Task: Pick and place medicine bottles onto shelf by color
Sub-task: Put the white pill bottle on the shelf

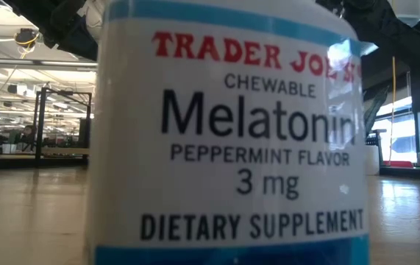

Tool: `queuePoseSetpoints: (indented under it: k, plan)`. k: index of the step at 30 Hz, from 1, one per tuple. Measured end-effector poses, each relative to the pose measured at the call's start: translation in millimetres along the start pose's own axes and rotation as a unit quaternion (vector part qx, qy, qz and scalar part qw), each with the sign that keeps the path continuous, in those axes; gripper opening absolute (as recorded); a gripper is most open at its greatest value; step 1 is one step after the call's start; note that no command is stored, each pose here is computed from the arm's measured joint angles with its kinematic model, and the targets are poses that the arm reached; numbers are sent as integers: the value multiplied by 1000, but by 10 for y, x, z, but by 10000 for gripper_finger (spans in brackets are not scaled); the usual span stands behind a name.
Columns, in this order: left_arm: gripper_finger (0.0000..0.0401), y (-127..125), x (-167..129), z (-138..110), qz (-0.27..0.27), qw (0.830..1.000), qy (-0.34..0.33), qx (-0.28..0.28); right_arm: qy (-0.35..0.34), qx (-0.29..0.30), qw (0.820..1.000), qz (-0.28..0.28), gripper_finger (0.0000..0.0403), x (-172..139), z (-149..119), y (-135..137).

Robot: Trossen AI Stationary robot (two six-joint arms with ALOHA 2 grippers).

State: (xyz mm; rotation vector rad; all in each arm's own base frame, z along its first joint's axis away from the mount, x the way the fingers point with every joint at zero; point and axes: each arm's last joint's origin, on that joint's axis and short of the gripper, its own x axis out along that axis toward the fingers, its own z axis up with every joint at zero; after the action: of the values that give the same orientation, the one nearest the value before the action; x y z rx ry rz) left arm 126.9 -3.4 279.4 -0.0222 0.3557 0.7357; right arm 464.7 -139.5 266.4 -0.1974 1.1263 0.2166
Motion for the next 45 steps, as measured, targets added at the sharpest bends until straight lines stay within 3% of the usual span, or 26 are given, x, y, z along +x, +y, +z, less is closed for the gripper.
queuePoseSetpoints:
  k: [7, 19, 27, 34, 45]
  plan:
    - [112, 1, 0, 0, 0, 1000, 0, 0, -33, -45, 998, -6, 296, 101, 126, 100]
    - [112, 0, 0, 0, 0, 1000, 0, 0, -27, 36, 999, -4, 296, 267, 68, 12]
    - [112, 1, 0, 0, 0, 1000, 0, 0, -10, 40, 999, -31, 296, 332, 51, -19]
    - [112, 1, 0, 0, 0, 1000, 0, 0, -8, 82, 996, -37, 296, 318, 11, -84]
    - [112, 1, 0, 0, 0, 1000, 0, 0, -11, 83, 996, -42, 296, 313, 7, -108]
